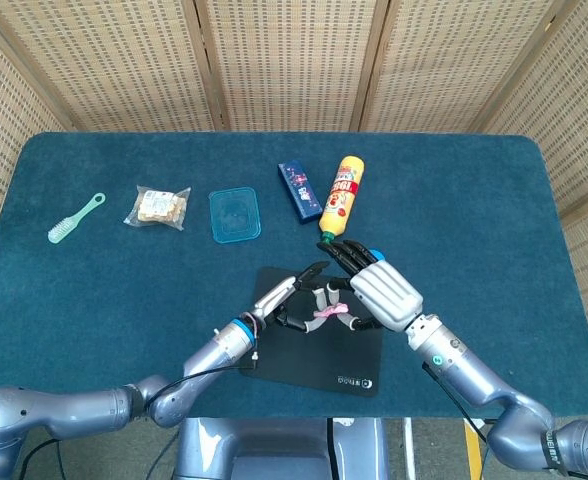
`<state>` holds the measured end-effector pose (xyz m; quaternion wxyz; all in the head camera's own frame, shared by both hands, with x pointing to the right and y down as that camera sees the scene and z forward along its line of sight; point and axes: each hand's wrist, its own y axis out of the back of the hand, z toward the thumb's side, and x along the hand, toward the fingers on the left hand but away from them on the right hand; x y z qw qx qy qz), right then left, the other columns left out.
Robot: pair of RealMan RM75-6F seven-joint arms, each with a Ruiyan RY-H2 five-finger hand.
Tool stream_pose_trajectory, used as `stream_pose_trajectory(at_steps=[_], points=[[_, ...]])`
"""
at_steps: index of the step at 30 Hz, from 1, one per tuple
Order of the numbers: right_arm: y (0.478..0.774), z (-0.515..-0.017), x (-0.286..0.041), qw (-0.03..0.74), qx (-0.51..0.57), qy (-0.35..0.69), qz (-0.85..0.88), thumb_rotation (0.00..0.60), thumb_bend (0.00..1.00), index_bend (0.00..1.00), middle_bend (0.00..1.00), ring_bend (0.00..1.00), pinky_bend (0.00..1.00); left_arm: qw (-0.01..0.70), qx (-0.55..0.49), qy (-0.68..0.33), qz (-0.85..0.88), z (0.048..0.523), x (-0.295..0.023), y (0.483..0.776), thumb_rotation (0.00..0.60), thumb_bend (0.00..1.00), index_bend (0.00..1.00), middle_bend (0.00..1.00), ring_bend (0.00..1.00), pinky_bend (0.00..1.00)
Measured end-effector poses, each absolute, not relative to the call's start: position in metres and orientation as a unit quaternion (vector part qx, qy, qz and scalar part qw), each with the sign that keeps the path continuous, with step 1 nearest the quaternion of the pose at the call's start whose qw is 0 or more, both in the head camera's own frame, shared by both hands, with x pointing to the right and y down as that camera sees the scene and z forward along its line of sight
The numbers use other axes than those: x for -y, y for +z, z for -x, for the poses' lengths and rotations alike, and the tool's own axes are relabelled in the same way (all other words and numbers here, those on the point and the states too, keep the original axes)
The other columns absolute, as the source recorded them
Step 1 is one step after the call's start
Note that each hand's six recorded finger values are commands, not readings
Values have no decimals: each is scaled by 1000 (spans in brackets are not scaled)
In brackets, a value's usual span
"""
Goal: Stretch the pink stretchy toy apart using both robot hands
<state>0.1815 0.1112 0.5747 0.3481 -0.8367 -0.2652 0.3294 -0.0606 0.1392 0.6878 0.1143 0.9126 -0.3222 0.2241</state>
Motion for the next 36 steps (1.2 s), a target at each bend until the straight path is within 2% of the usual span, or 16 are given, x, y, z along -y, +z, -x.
stream_pose_trajectory(at_steps=[7,12,17,22,27,36], points=[[577,-182,-112,349,263,334,835,600,526,589,90,0,0,116,322,223,-913,60,-139,687,600,580,683,0,0,0],[578,-182,-113,355,255,337,834,600,591,723,118,0,0,116,322,224,-913,61,-139,687,600,580,683,0,0,0],[577,-182,-113,371,250,336,829,600,617,796,131,0,0,115,323,223,-912,62,-138,687,600,580,683,0,0,0],[575,-183,-113,374,256,329,828,600,633,809,136,0,0,113,325,224,-912,64,-137,687,600,588,683,0,0,0],[574,-184,-113,379,255,329,826,600,652,811,139,0,0,111,328,226,-911,66,-135,688,600,662,685,0,0,0],[571,-187,-109,390,259,325,822,600,652,815,145,0,0,107,336,234,-906,72,-132,692,600,664,686,0,0,0]])
